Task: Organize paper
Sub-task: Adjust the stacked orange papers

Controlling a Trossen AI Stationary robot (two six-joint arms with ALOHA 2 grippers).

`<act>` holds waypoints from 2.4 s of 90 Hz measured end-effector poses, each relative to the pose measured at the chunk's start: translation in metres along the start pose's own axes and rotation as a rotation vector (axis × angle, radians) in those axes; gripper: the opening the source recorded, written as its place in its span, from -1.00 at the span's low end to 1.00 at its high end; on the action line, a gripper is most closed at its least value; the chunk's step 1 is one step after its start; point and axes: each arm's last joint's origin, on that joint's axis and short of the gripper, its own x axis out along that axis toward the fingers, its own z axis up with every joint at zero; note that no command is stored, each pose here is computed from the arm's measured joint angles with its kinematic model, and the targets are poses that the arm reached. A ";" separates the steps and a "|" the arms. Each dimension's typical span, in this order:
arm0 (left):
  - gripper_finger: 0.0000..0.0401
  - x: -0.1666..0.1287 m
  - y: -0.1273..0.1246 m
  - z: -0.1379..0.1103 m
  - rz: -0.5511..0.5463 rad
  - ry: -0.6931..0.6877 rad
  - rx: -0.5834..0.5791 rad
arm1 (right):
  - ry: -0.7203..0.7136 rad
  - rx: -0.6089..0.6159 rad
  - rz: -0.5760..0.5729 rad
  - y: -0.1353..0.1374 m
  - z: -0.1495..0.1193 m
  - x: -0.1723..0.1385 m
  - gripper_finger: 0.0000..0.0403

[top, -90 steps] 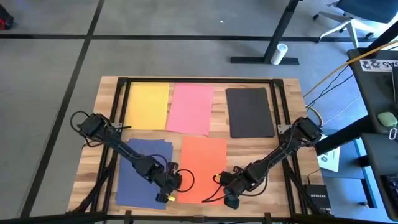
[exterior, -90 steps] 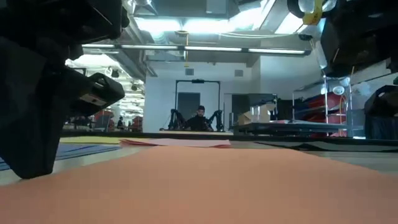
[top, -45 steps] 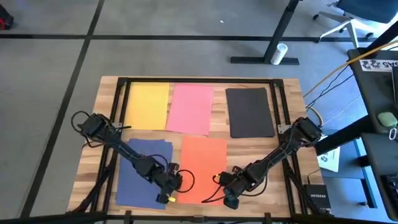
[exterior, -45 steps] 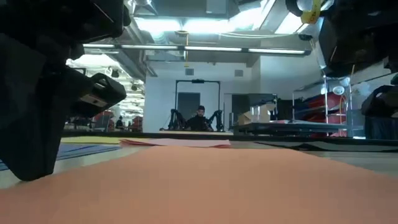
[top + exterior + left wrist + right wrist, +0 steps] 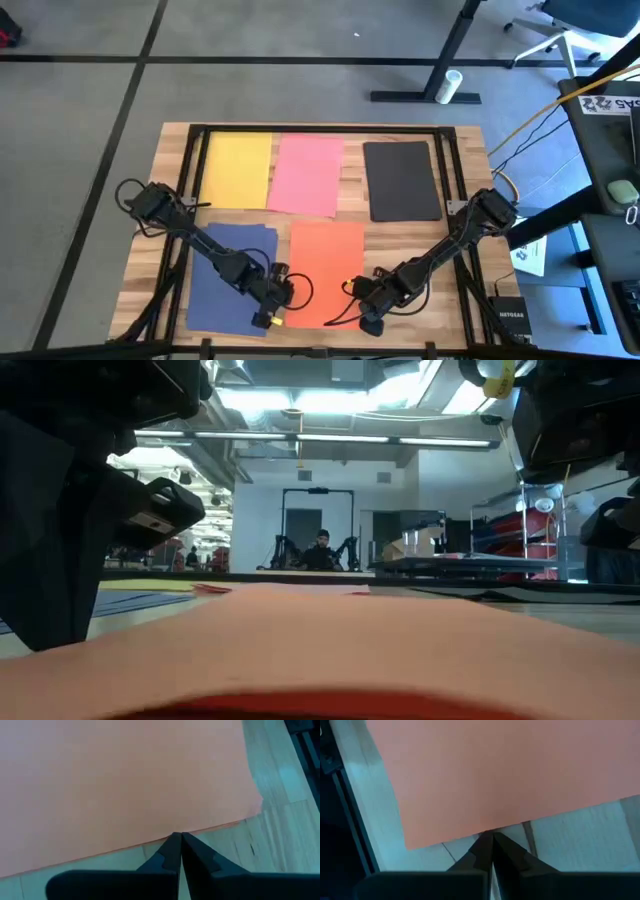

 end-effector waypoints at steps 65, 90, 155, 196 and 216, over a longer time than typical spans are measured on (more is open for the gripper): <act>-1.00 -0.020 -0.020 0.020 0.014 0.045 0.060 | 0.057 -0.026 -0.146 0.008 0.005 -0.020 -1.00; -1.00 -0.037 -0.011 0.017 0.239 0.088 0.094 | -0.062 -0.082 -0.269 -0.007 0.025 -0.058 -1.00; -1.00 -0.092 0.173 0.015 0.351 -0.012 -0.027 | -0.039 -0.188 -0.374 -0.126 0.113 -0.074 -1.00; -1.00 -0.077 0.228 0.005 0.302 0.009 0.010 | -0.040 -0.194 -0.341 -0.180 0.129 -0.071 -1.00; -1.00 -0.062 0.236 0.002 0.281 0.010 0.016 | -0.051 -0.199 -0.295 -0.185 0.134 -0.071 -1.00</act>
